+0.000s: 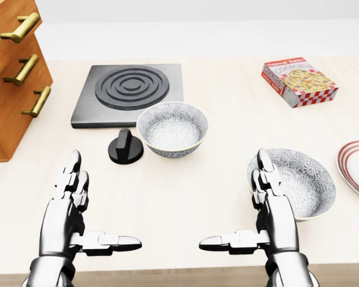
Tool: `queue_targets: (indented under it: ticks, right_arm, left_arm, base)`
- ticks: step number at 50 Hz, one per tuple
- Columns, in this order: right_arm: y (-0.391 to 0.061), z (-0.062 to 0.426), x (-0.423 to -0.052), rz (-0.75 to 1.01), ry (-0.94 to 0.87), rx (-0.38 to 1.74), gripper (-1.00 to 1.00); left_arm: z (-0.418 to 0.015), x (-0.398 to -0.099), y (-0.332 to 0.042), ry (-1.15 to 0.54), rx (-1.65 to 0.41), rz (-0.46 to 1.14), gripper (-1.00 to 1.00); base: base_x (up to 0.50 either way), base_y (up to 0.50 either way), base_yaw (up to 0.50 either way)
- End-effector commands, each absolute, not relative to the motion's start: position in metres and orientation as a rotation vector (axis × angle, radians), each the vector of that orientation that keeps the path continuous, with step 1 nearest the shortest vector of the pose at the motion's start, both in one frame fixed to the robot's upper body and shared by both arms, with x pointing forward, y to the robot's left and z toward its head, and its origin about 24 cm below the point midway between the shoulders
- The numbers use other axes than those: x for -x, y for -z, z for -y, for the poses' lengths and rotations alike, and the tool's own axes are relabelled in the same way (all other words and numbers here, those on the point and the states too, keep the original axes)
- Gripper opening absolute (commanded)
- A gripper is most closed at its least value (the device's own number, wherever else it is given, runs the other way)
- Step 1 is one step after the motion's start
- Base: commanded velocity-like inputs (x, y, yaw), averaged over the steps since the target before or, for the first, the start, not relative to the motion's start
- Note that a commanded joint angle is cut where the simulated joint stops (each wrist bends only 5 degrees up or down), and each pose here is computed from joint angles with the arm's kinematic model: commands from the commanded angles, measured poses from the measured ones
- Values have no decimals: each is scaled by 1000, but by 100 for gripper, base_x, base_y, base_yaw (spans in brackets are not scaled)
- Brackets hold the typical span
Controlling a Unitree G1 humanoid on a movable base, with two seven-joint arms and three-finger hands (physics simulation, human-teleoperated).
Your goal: Pick the akita bowl from table center and place it on the plate.
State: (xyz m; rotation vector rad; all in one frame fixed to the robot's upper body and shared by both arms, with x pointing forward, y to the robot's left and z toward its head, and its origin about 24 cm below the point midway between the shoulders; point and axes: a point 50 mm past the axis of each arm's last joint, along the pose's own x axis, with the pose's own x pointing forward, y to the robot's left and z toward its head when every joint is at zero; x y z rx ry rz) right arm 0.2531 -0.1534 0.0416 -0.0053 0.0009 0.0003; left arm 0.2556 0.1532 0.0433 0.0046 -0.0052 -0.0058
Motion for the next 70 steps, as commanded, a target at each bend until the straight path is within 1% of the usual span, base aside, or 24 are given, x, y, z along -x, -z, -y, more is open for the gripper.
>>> queue_targets:
  ticks: [1,3,5,8,10,15,18,19,22,30,39,54,59,70]
  right_arm:
    - [-50,162,-254,-10,1,46,100]
    - [-55,163,-257,4,14,72,100]
    - [-72,163,-263,73,9,83,100]
    - [-88,163,-267,137,5,125,100]
    - [-105,164,-273,203,22,110,100]
    - [-126,169,-273,289,56,41,100]
    - [-119,166,-269,261,-18,72,100]
    - [-114,168,-271,240,9,78,100]
    - [-115,167,-271,247,2,71,100]
    - [-116,166,-271,252,0,50,100]
    - [-119,164,-267,269,-41,23,100]
    - [-123,165,-261,292,-69,-7,100]
    - [-121,166,-262,283,-59,-12,100]
    - [-121,165,-264,280,-46,6,100]
  left_arm:
    - [-162,-271,-59,30,-18,21,100]
    - [-163,-276,-64,32,-24,28,100]
    - [-166,-287,-77,30,-33,73,100]
    - [-167,-296,-91,32,-40,116,100]
    - [-169,-303,-104,32,-48,159,100]
    - [-174,-309,-116,19,-49,199,100]
    - [-173,-305,-113,20,-45,191,100]
    - [-173,-301,-111,16,-39,191,100]
    - [-172,-298,-109,18,-39,188,100]
    - [-171,-295,-109,22,-36,192,100]
    - [-171,-294,-107,24,-39,186,100]
    - [-171,-296,-105,25,-42,173,100]
    - [-172,-295,-103,23,-42,168,100]
    - [-175,-295,-103,13,-42,168,100]
  base:
    - [0,0,0]
    - [0,0,0]
    - [0,0,0]
    - [0,0,0]
    - [0,0,0]
    - [0,0,0]
    - [0,0,0]
    - [0,0,0]
    - [0,0,0]
    - [0,-50,0]
    - [3,-50,0]
    - [33,-47,0]
    - [50,-19,0]
    - [0,0,0]
